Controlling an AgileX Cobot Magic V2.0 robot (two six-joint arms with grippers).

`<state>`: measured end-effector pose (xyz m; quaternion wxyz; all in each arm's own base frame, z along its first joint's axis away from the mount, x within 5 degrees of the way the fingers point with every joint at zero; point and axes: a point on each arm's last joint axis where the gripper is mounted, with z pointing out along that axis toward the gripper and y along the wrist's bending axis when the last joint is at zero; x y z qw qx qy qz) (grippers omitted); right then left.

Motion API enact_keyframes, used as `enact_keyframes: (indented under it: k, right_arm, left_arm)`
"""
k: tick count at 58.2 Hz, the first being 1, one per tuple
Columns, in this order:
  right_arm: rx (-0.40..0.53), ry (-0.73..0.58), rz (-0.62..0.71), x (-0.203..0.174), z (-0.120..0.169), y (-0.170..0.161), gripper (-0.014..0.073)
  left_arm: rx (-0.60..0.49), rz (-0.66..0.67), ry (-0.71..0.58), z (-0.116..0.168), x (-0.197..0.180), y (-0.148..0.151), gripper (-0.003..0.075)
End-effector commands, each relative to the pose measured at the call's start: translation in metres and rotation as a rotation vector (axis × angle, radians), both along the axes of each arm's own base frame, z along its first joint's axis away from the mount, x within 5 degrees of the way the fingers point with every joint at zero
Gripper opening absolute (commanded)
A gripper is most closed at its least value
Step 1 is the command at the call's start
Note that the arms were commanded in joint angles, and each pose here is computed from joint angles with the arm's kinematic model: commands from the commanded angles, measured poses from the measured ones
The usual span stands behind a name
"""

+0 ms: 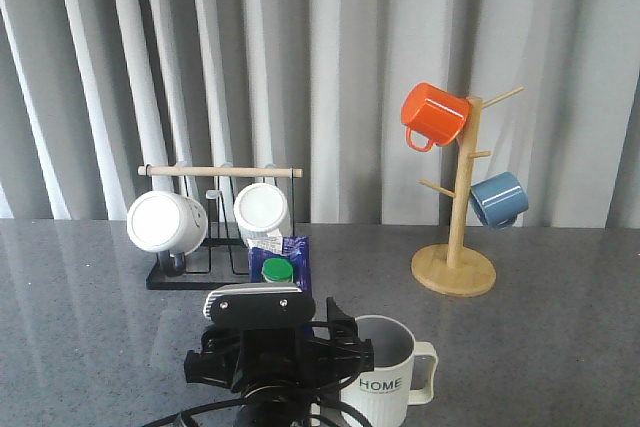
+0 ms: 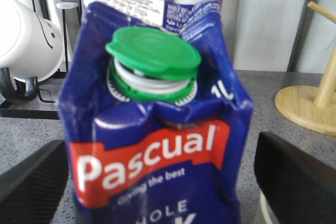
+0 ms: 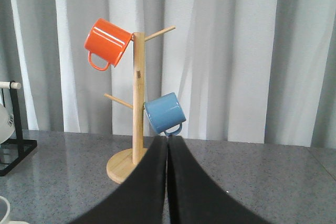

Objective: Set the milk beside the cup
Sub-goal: 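Carry the carton with the left gripper and lower it beside the mug, then open the left gripper and lift it away from the carton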

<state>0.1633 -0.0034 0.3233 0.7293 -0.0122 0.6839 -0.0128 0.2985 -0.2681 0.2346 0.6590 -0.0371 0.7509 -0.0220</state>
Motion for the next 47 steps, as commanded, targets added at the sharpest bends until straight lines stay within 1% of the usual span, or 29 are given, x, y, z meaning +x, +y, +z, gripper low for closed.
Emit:
enact_keyframes:
  k: [1,9,16,29,35,38,40,42,44,45,46,47]
  right_arm:
    - [-0.016,-0.101,0.008,-0.001,0.016,0.001,-0.0010]
    - [-0.016,-0.101,0.008,-0.001,0.016,0.001,-0.0010]
    - [-0.016,-0.101,0.008,-0.001,0.016,0.001,-0.0010]
    - [-0.016,-0.101,0.008,-0.001,0.016,0.001,-0.0010]
    - [-0.016,-0.101,0.008,-0.001,0.016,0.001,-0.0010]
    - [-0.016,-0.101,0.008,-0.001,0.016,0.001,-0.0010]
    - [-0.016,-0.101,0.008,-0.001,0.016,0.001,-0.0010]
    - [-0.016,-0.101,0.008,-0.001,0.016,0.001,-0.0010]
    - [-0.016,-0.101,0.008,-0.001,0.016,0.001,-0.0010]
    - [-0.016,-0.101,0.008,-0.001,0.016,0.001,-0.0010]
    - [-0.016,-0.101,0.008,-0.001,0.016,0.001,-0.0010]
    - [-0.016,-0.101,0.008,-0.001,0.016,0.001,-0.0010]
  left_arm:
    - [-0.031,-0.012,-0.118,0.036,-0.004,0.000,0.0713]
    - [-0.053,-0.020,-0.171,0.055,-0.010,0.004,0.0705]
    - [-0.079,-0.039,-0.229,0.079,-0.016,0.010,0.0701]
    - [-0.064,-0.031,-0.322,0.130,-0.034,0.033,0.0694]
    - [-0.106,-0.034,-0.360,0.153,-0.045,0.046,0.0660]
    - [-0.123,-0.057,-0.369,0.164,-0.051,0.052,0.0604]
    - [-0.116,-0.075,-0.371,0.170,-0.055,0.055,0.0545]
    - [-0.098,-0.091,-0.376,0.177,-0.058,0.058,0.0464]
    - [-0.074,-0.108,-0.375,0.182,-0.062,0.061,0.0336]
    - [-0.071,-0.120,-0.375,0.185,-0.064,0.063,0.0288]
    - [-0.064,-0.126,-0.372,0.186,-0.065,0.064,0.0209]
    - [-0.069,-0.137,-0.370,0.189,-0.067,0.066,0.0154]
